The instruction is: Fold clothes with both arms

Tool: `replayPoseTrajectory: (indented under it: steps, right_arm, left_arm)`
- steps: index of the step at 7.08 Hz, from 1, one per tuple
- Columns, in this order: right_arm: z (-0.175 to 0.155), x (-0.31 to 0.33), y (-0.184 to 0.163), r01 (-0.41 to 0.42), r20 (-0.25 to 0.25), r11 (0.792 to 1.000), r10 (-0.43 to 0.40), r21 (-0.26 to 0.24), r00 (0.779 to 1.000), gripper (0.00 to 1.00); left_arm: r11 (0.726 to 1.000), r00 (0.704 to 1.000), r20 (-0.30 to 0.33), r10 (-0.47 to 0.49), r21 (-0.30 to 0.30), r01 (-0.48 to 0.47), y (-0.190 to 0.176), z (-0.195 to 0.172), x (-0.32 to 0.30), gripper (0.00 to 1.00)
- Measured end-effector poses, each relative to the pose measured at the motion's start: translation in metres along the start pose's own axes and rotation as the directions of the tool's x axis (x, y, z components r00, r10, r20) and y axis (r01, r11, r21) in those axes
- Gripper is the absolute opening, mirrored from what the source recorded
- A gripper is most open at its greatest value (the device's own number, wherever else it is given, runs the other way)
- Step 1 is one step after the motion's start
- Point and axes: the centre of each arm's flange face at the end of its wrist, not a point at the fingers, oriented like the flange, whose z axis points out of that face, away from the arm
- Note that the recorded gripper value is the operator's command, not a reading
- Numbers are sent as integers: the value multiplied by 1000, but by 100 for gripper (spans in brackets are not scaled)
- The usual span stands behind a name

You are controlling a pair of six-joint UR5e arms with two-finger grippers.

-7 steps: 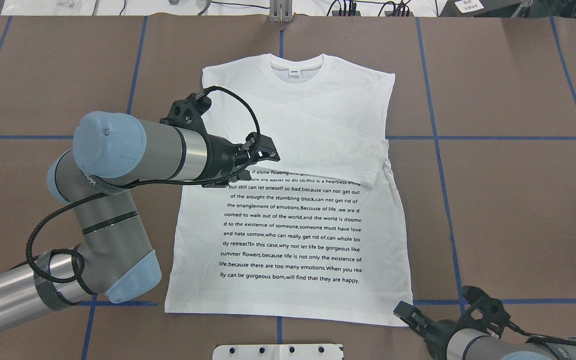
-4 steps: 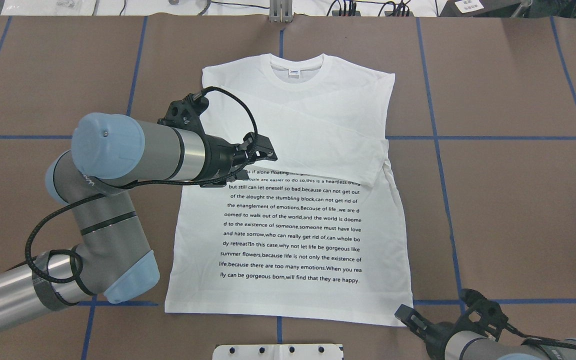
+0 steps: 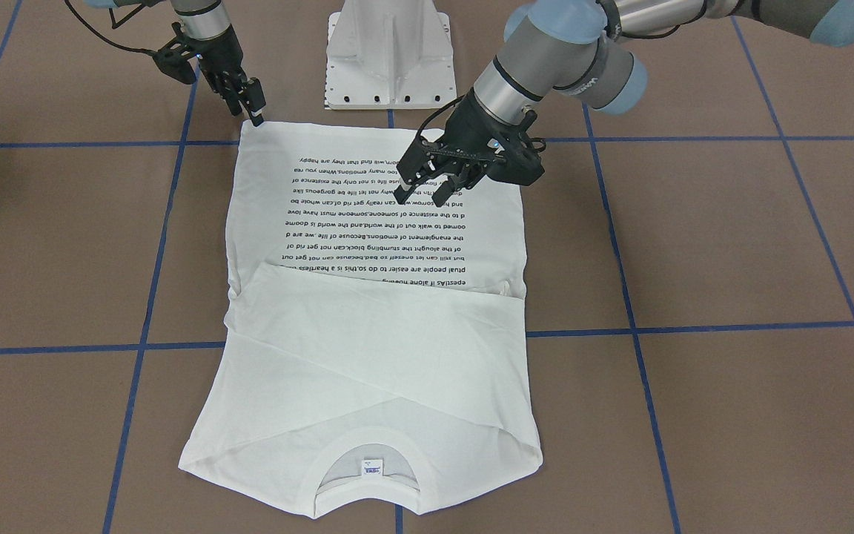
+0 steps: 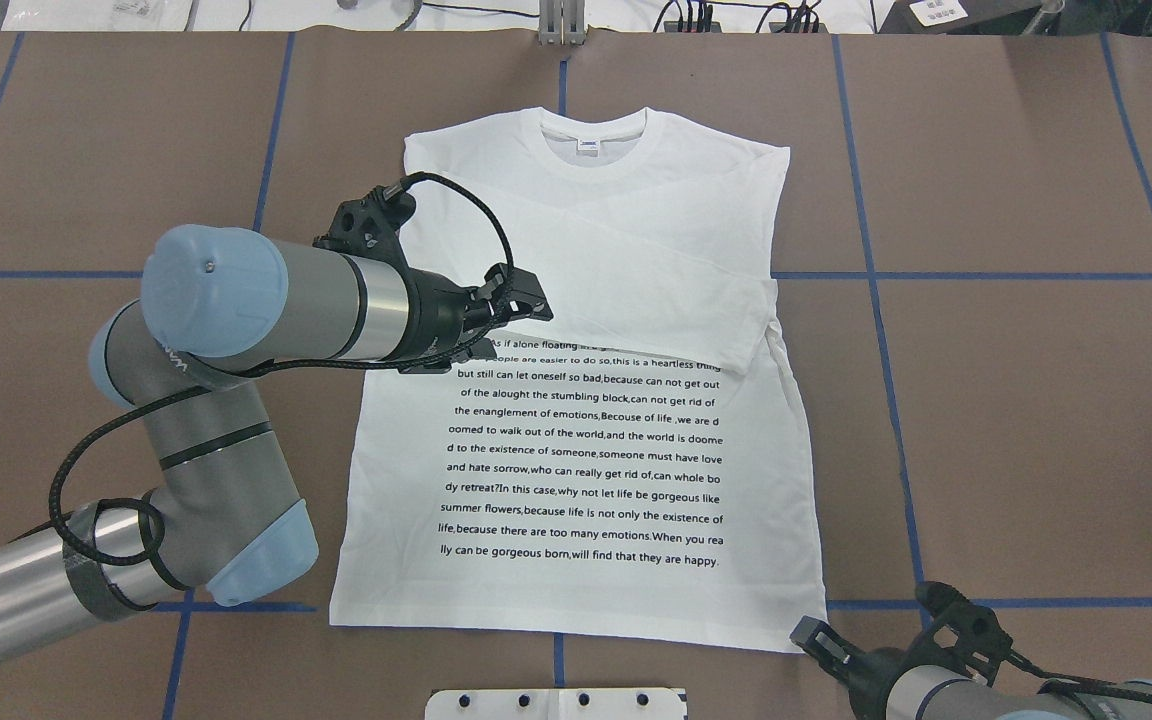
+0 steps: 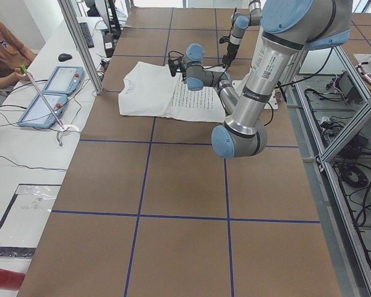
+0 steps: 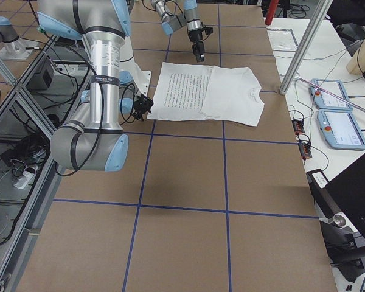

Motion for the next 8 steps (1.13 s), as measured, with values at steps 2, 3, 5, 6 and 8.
replayPoseTrajectory:
  steps: [2, 3, 5, 6, 8]
  right_arm:
    - [2, 2, 2, 4, -4, 1000, -4, -1, 1000, 0]
    - [2, 3, 3, 6, -5, 1000, -6, -2, 1000, 0]
    - [2, 4, 5, 9, -7, 1000, -9, -7, 1000, 0]
    - [1, 4, 5, 8, -6, 1000, -8, -8, 1000, 0]
    - [-4, 0, 6, 6, 1, 1000, -6, -15, 1000, 0]
  left_arm:
    - [1000, 1000, -1, 0, 0, 0, 0, 0, 0, 80]
    - [1000, 1000, 2, -1, 1, 1, -1, -1, -3, 80]
    - [1000, 1000, 9, -3, 2, 3, -1, -6, -13, 80]
    - [1000, 1000, 8, -2, 2, 2, -1, -9, -15, 80]
    - [1000, 1000, 12, -4, 2, 4, -1, -10, -19, 80]
